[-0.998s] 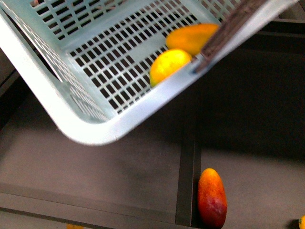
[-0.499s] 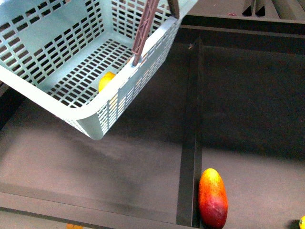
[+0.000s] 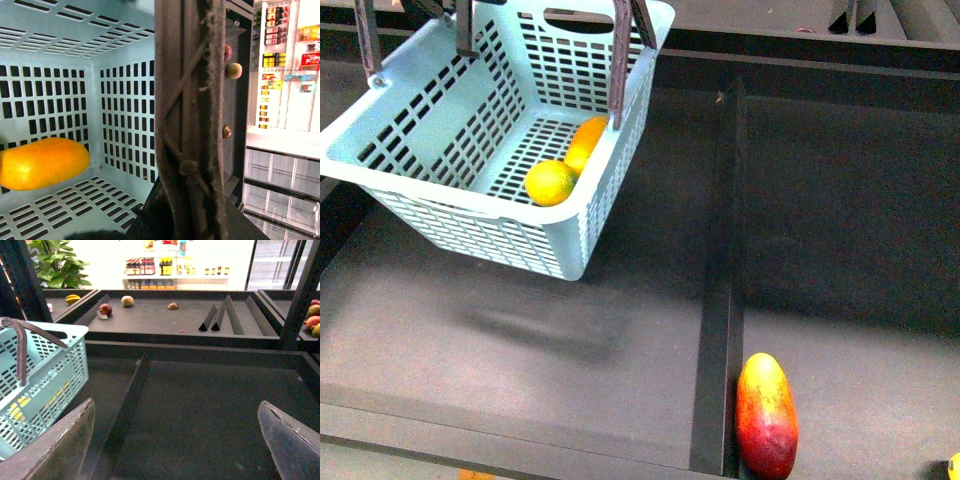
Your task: Pick lemon and mango into basket
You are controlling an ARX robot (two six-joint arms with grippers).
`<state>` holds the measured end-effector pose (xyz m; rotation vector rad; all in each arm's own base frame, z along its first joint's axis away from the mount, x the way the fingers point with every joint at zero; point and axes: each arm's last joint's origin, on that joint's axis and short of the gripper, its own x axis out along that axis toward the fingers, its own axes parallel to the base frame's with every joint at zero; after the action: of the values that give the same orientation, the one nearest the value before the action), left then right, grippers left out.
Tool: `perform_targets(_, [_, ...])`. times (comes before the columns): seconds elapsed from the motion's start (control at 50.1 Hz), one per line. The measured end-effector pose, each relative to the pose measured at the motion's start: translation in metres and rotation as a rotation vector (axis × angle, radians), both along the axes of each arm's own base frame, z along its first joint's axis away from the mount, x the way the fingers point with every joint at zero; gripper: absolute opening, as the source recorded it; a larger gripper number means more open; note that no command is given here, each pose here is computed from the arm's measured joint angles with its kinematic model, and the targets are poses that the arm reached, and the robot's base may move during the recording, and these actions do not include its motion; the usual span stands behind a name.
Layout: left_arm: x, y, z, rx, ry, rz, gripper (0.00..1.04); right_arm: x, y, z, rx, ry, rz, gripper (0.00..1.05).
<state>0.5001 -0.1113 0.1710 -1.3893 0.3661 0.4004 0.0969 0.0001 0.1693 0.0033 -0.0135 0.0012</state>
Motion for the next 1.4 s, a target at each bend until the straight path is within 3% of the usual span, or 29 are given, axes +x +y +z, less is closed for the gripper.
perform_targets(0.419, [-0.014, -0.015, -0.027, 0.01, 0.068, -0.008, 0.05, 0.0, 0.0, 0.0, 0.0, 0.0, 0.0, 0.96])
perform_targets(0.479, [-0.018, -0.014, -0.028, -0.006, 0.074, -0.003, 0.2, 0.0, 0.0, 0.0, 0.0, 0.0, 0.0, 0.96])
perform_targets(0.639, [-0.03, -0.009, -0.025, -0.017, 0.077, 0.025, 0.44, 0.0, 0.0, 0.0, 0.0, 0.0, 0.0, 0.96])
perform_targets(0.838, [-0.065, 0.004, 0.009, 0.042, 0.158, 0.092, 0.77, 0.0, 0.0, 0.0, 0.0, 0.0, 0.0, 0.96])
perform_targets(0.938, [-0.097, 0.016, 0.027, 0.093, 0.222, 0.111, 0.99, 0.0, 0.0, 0.0, 0.0, 0.0, 0.0, 0.96])
perform_targets(1.018, [-0.108, 0.018, 0.039, 0.127, 0.189, 0.057, 0.96, 0.0, 0.0, 0.0, 0.0, 0.0, 0.0, 0.96])
perform_targets(1.078, [-0.113, 0.021, 0.037, 0.208, -0.011, -0.119, 0.86, 0.0, 0.0, 0.0, 0.0, 0.0, 0.0, 0.96])
perform_targets(1.137, [-0.128, 0.029, 0.028, 0.442, -0.197, -0.248, 0.76, 0.0, 0.0, 0.0, 0.0, 0.0, 0.0, 0.96])
perform_targets(1.217, [-0.156, 0.043, 0.021, 0.803, -0.341, -0.328, 0.62, 0.0, 0.0, 0.0, 0.0, 0.0, 0.0, 0.96])
perform_targets(1.317, [-0.187, 0.06, 0.026, 1.153, -0.409, -0.344, 0.45, 0.0, 0.0, 0.0, 0.0, 0.0, 0.0, 0.96])
perform_targets(1.397, [-0.208, 0.071, 0.025, 1.268, -0.4, -0.356, 0.31, 0.0, 0.0, 0.0, 0.0, 0.0, 0.0, 0.96])
